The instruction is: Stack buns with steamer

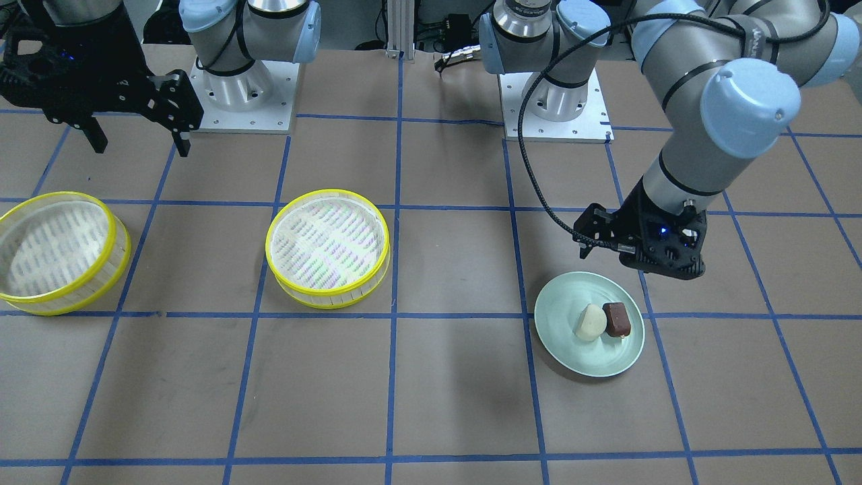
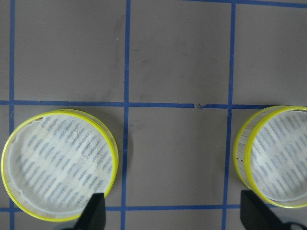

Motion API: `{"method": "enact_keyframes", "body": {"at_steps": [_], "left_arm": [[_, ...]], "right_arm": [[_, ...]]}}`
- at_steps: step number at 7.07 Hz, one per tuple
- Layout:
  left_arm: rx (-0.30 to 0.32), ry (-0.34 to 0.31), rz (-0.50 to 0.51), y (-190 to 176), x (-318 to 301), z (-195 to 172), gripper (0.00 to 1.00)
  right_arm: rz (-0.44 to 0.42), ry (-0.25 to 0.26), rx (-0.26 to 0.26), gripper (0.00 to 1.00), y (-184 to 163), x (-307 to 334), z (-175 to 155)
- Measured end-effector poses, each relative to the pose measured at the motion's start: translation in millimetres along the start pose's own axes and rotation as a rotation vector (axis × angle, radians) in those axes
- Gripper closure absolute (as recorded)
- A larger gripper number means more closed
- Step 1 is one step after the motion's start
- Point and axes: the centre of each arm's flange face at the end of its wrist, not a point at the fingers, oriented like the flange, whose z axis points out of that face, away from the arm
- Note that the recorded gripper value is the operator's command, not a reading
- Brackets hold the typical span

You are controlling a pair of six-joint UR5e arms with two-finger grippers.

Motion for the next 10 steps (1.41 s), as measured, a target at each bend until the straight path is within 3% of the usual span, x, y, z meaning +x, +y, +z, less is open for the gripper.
{"method": "enact_keyframes", "body": {"at_steps": [3,6,8,9,10], "left_arm": [[-0.021,0.008,0.128,-30.9,-13.7,62.4,0.00],[-0.056,0.030,0.191,-46.7,-20.4,114.1,0.02],[-0.090,0.048,0.239,-50.4,-22.1,140.0,0.22],[-0.104,0.056,0.248,-51.4,-22.5,149.6,0.37],[-0.118,0.058,0.252,-51.9,-23.2,157.5,0.59]], "right_arm": [[-0.026,-0.032,-0.111,0.00,20.9,152.9,43.8],[-0.075,-0.083,-0.145,0.00,48.0,318.1,159.3],[-0.096,-0.093,-0.143,0.01,52.5,368.6,213.3],[-0.102,-0.097,-0.146,0.17,50.0,378.2,234.1],[-0.106,-0.106,-0.154,0.28,47.0,384.2,254.6]]}}
